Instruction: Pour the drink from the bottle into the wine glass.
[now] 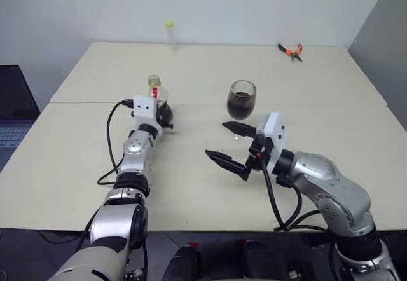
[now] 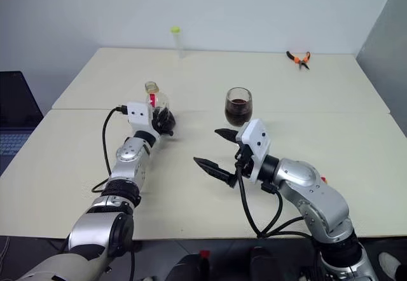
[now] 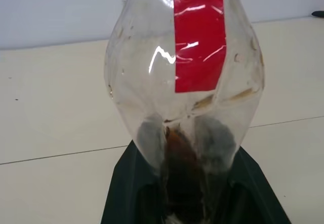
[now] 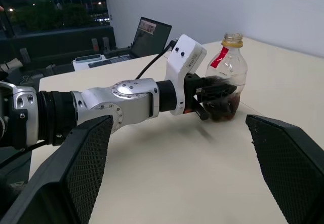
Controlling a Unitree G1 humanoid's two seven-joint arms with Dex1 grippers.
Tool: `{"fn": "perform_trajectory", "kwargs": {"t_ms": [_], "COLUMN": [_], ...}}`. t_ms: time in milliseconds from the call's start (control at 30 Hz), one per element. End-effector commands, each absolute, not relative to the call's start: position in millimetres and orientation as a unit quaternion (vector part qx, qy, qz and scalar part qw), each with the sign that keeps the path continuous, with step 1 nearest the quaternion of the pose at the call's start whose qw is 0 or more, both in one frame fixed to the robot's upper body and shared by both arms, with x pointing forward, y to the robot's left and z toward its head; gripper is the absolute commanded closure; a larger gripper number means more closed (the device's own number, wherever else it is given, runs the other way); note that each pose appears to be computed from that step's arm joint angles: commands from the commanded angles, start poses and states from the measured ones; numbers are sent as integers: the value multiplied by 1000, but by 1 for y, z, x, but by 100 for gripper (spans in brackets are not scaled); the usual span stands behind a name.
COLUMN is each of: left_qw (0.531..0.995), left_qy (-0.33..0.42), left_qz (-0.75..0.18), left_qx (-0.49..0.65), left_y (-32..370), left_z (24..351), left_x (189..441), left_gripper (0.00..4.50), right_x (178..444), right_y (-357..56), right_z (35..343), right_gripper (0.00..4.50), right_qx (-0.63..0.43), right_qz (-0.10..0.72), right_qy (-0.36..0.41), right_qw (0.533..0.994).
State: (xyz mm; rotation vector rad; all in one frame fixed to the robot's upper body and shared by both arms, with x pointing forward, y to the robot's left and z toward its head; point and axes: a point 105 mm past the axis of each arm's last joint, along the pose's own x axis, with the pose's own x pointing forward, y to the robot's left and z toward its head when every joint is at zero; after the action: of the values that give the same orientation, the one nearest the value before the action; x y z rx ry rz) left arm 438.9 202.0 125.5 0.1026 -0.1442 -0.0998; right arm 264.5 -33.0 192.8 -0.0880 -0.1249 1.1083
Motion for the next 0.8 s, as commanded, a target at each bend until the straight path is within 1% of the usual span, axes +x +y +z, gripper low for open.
{"fn": "perform_trajectory", "kwargs": {"t_ms": [33, 267, 400, 500, 533, 600, 667, 733, 800], "left_qw": [994, 991, 991, 992, 992, 993, 994, 995, 996], "left_qy": [-87, -106, -114, -121, -118, -111, -103, -94, -77], "left_qz": [-51, -65, -51, -32, -21, -6, -7, -4, 8], "left_qx": [45, 50, 44, 37, 40, 41, 36, 41, 50], "left_y": [202, 199, 206, 216, 221, 231, 235, 236, 237], "left_z": [127, 125, 127, 130, 130, 129, 128, 127, 124], "left_x": [436, 426, 418, 405, 399, 380, 360, 349, 344], "left_gripper": [242, 6, 2, 2, 2, 2, 2, 2, 2], "right_x": [261, 257, 255, 259, 263, 276, 285, 295, 303], "right_y": [-31, -34, -40, -55, -63, -87, -112, -132, -149], "right_z": [204, 204, 200, 195, 190, 182, 173, 163, 152], "right_gripper": [0, 0, 0, 0, 0, 0, 0, 0, 0], "right_qx": [-53, -36, -33, -38, -48, -58, -69, -38, -17], "right_qz": [535, 538, 526, 484, 460, 379, 305, 240, 186], "right_qy": [-87, -82, -80, -84, -83, -89, -101, -101, -101], "right_qw": [839, 838, 846, 870, 883, 919, 944, 965, 977]}}
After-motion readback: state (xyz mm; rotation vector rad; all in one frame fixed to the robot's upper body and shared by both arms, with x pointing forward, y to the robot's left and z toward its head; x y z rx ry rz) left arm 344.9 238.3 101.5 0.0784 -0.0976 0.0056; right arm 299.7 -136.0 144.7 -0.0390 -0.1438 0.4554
